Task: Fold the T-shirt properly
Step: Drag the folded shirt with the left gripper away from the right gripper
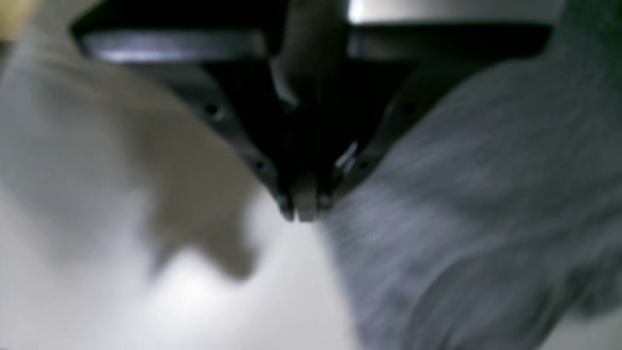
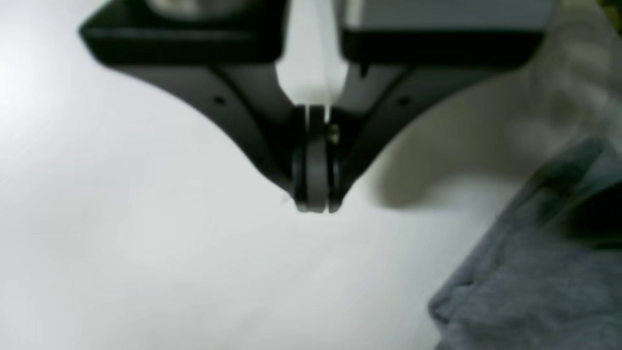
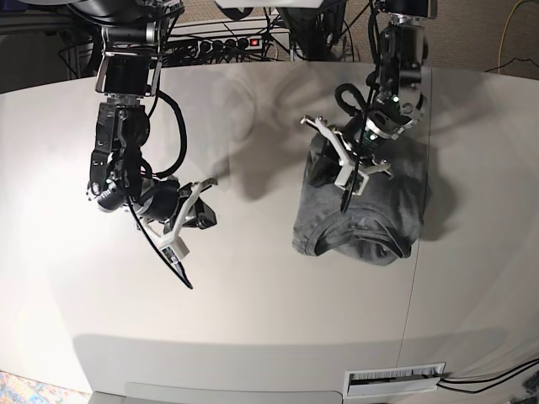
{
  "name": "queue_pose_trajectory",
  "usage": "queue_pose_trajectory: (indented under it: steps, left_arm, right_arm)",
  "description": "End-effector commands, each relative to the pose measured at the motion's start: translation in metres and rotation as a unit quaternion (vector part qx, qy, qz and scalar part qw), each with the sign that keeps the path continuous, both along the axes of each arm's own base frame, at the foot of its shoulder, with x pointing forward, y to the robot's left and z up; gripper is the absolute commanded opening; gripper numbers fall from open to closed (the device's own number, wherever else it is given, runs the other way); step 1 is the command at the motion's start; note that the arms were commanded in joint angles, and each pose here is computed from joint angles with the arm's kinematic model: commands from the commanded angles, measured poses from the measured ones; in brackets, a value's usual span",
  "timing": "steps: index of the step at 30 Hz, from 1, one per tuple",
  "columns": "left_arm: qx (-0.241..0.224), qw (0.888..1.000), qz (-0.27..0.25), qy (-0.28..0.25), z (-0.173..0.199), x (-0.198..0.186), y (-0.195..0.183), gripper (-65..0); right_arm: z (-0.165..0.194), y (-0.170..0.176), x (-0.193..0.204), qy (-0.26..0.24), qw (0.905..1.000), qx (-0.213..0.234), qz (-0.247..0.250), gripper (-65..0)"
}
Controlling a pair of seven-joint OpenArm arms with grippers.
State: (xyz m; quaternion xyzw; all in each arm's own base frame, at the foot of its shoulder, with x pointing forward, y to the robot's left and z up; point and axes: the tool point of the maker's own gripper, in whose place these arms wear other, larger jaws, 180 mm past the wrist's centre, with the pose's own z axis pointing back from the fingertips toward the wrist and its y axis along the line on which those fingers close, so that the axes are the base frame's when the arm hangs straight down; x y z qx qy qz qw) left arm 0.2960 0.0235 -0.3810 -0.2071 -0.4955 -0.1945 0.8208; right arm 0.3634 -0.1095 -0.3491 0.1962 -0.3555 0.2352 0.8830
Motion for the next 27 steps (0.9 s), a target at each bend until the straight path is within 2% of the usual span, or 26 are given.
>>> queue_pose_trajectory:
  steps: [1,8,16,22,27]
  left_arm:
    - [-0.003,1.000,0.008,-0.026,0.011,0.014,0.001,-65.0]
    - [0.065,0.996,0.053,-0.026,-0.011,0.056,0.034,-65.0]
    - [0.111,0.990,0.076,-0.041,-0.006,0.101,0.071,-65.0]
    - [0.146,0.983,0.101,-0.045,0.000,0.132,0.111,-65.0]
    - [0.153,0.980,0.108,-0.061,0.014,0.145,0.124,-65.0]
  right_arm:
    - [0.019,0.002,0.011,-0.028,0.9995,0.012,0.002,-65.0]
    - [0.018,0.007,0.004,-0.014,0.9995,0.028,0.011,-65.0]
    - [0.022,0.011,-0.013,-0.024,0.9993,0.022,0.020,-65.0]
    - [0.035,-0.002,-0.033,-0.052,0.9980,-0.019,0.032,-65.0]
    - [0.032,-0.016,-0.055,-0.050,0.9964,-0.054,0.042,-65.0]
